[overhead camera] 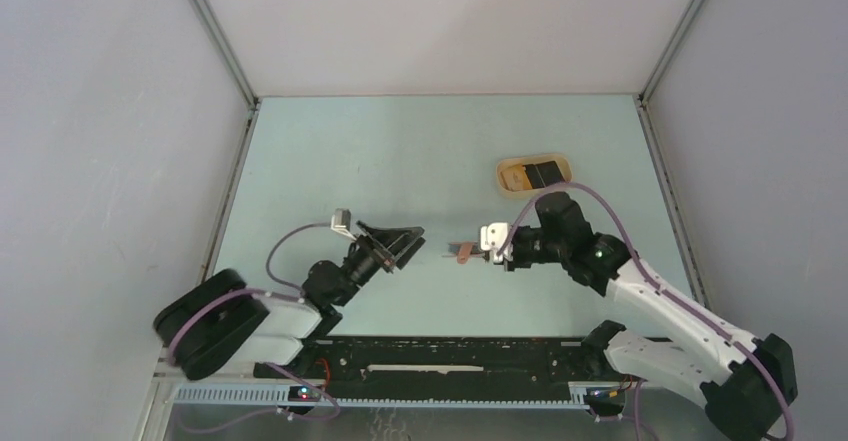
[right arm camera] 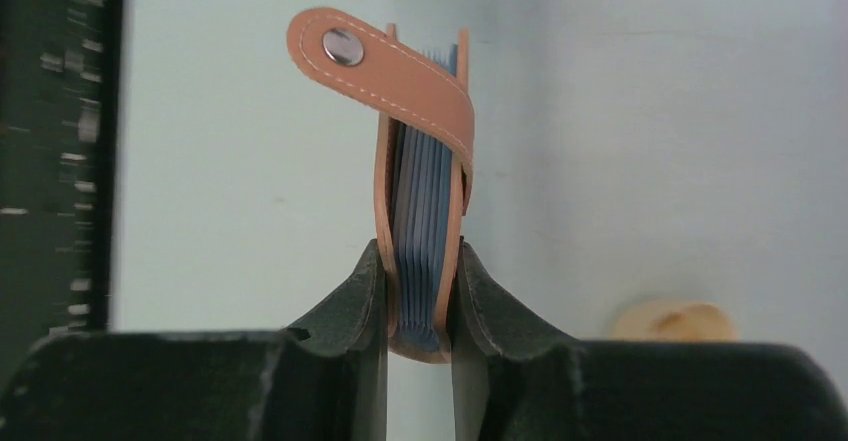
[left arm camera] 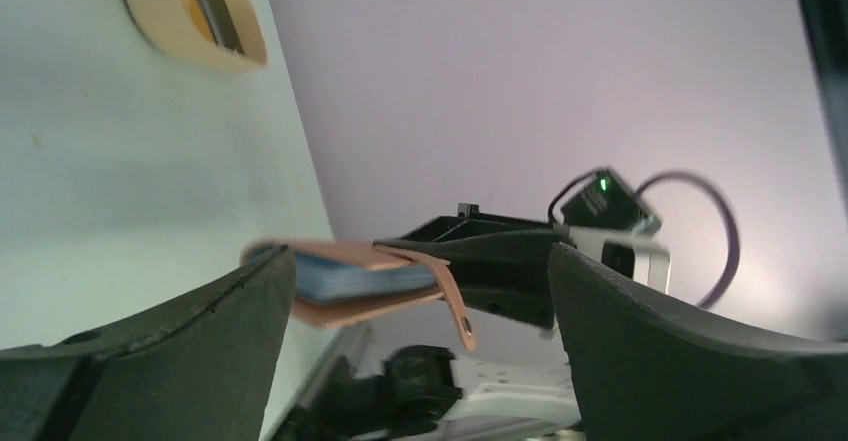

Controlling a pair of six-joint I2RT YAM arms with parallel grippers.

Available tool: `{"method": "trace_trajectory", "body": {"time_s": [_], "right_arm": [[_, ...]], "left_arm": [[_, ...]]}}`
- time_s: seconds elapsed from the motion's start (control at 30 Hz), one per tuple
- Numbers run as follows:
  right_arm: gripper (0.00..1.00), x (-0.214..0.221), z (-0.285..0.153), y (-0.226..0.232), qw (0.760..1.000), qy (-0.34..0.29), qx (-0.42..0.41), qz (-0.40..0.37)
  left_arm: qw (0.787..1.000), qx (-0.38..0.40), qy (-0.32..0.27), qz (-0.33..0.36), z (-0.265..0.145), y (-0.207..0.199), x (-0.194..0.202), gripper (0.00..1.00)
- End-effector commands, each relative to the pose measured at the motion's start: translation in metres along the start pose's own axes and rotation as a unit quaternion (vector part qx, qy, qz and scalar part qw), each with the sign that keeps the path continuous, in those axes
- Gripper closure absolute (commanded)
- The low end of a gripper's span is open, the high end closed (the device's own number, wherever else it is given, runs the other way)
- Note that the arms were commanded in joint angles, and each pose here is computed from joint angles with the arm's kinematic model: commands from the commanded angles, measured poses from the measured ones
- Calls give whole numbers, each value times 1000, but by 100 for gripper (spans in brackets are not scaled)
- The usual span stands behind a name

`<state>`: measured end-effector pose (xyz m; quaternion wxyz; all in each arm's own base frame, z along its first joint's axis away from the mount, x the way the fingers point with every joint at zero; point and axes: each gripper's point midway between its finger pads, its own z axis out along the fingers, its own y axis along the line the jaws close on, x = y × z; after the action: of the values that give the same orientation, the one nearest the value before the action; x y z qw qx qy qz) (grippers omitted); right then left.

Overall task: Put the credit cards into the card holder
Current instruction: Close the card holder at the center of the board.

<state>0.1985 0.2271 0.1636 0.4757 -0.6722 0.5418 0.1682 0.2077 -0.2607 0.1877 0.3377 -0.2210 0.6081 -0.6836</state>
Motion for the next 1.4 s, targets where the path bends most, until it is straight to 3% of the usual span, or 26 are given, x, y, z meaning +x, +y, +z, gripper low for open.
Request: {"method": "trace_trajectory", "body": {"time_s": [0.0,0.1,0.2,0.3,0.37,0.5,0.73,0.87,0.97,1.2,1.37], "right_arm": [[100,-25,-5,27,979,-51,-137,141],[100,-26,-6,29,946,-47,-209,244],[100,-24,-11,31,898,-41,-278,338],[100,-17,-9,26,855,-42,-317,407],[100,-12,-11,22,828,-48,-337,445],[99,-1,-14,11,791,-68,-356,492],[97,4,-15,3,783,-81,-351,507],[97,2,-16,2,783,-85,-349,508],[96,0,-15,2,782,-88,-349,509],[96,-3,-15,4,781,-87,-354,507],[95,-3,-12,6,777,-85,-360,509]], "left_arm": [[971,40,14,235,-15,-11,-3,0],[927,-4,44,371,-10,-5,-6,0],[888,8,28,459,-14,-22,-18,0],[869,53,15,492,-23,-36,-17,0],[859,79,48,504,-25,-36,-3,0],[862,88,126,483,-26,-16,25,4],[871,78,156,459,-24,6,53,5],[891,94,164,412,-19,7,65,5],[903,110,171,378,-13,5,73,0],[913,107,186,346,1,17,83,0],[914,111,198,337,12,18,89,9]]}}
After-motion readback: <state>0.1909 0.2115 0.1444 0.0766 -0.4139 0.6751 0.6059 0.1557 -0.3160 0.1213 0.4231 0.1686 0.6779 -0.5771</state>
